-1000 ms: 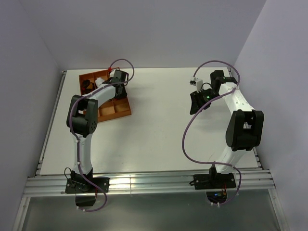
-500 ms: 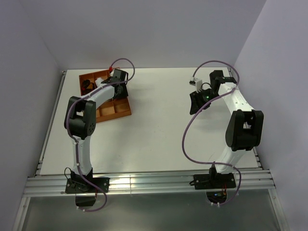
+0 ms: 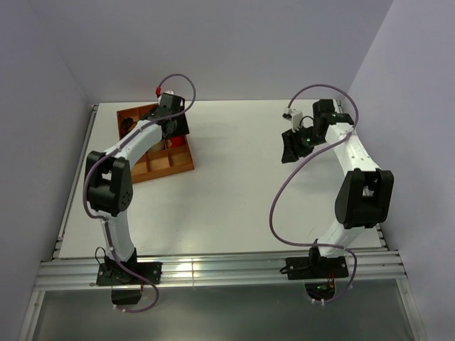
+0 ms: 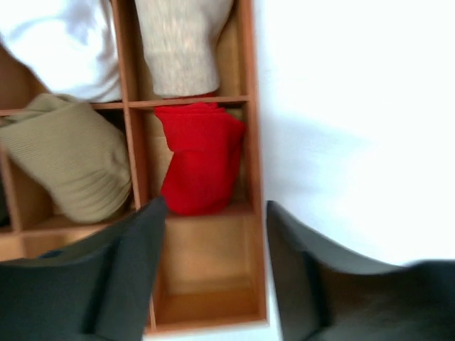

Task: Roll the socks
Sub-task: Reset both arms

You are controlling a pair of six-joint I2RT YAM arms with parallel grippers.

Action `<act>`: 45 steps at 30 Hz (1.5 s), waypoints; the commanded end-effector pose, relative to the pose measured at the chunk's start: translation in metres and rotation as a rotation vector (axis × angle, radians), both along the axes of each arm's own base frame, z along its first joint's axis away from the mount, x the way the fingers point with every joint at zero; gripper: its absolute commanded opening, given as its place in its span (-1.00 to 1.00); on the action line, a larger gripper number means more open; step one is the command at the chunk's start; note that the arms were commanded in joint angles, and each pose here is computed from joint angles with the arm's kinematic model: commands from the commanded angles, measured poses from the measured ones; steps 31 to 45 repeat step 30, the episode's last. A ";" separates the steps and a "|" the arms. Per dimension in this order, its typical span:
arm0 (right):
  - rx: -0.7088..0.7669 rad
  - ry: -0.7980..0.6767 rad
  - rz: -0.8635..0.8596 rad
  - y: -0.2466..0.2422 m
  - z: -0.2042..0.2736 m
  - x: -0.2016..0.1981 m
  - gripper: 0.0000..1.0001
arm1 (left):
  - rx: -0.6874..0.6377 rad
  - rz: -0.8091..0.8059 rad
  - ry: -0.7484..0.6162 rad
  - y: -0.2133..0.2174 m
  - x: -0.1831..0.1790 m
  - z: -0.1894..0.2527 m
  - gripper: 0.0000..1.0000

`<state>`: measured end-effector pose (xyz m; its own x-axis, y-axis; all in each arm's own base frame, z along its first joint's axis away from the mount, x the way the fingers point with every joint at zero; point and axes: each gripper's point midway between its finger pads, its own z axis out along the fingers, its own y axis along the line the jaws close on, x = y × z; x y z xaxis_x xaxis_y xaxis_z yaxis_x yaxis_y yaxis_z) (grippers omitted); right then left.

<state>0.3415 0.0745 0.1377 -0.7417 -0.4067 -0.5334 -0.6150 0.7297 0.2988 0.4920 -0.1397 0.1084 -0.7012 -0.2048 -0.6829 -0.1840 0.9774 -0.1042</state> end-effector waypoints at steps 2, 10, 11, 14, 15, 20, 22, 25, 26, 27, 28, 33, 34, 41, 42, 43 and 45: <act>0.008 -0.176 -0.052 0.002 0.045 0.016 0.17 | -0.101 -0.066 -0.159 -0.012 -0.015 0.095 0.33; 0.047 -0.357 -0.121 0.003 0.111 0.010 0.30 | -0.188 -0.273 -0.269 -0.054 -0.084 0.172 0.36; 0.057 -0.363 -0.127 0.004 0.117 0.008 0.30 | -0.180 -0.301 -0.266 -0.058 -0.091 0.172 0.35; 0.080 -0.406 -0.145 0.006 0.136 0.001 0.34 | -0.192 -0.393 -0.273 -0.077 -0.120 0.176 0.34; 0.084 -0.417 -0.149 0.007 0.140 -0.002 0.34 | -0.215 -0.437 -0.324 -0.088 -0.133 0.191 0.34; 0.086 -0.477 -0.188 0.004 0.154 -0.020 0.38 | -0.221 -0.581 -0.338 -0.115 -0.171 0.185 0.34; 0.085 -0.501 -0.214 0.001 0.156 -0.022 0.40 | -0.218 -0.612 -0.338 -0.124 -0.180 0.179 0.33; 0.101 -0.536 -0.239 0.001 0.156 -0.026 0.41 | -0.242 -0.638 -0.330 -0.132 -0.187 0.175 0.32; 0.106 -0.537 -0.237 0.002 0.154 -0.026 0.41 | -0.247 -0.639 -0.331 -0.132 -0.188 0.175 0.32; 0.109 -0.542 -0.235 0.003 0.155 -0.028 0.43 | -0.252 -0.639 -0.333 -0.132 -0.189 0.176 0.32; 0.108 -0.540 -0.232 0.003 0.155 -0.028 0.43 | -0.256 -0.639 -0.328 -0.131 -0.190 0.172 0.32; 0.114 -0.540 -0.233 0.003 0.155 -0.029 0.46 | -0.265 -0.641 -0.338 -0.132 -0.191 0.174 0.33; 0.114 -0.540 -0.233 0.003 0.155 -0.029 0.46 | -0.265 -0.641 -0.338 -0.132 -0.191 0.174 0.33; 0.114 -0.540 -0.233 0.003 0.155 -0.029 0.46 | -0.265 -0.641 -0.338 -0.132 -0.191 0.174 0.33; 0.114 -0.540 -0.233 0.003 0.155 -0.029 0.46 | -0.265 -0.641 -0.338 -0.132 -0.191 0.174 0.33; 0.114 -0.540 -0.233 0.003 0.155 -0.029 0.46 | -0.265 -0.641 -0.338 -0.132 -0.191 0.174 0.33; 0.114 -0.540 -0.233 0.003 0.155 -0.029 0.46 | -0.265 -0.641 -0.338 -0.132 -0.191 0.174 0.33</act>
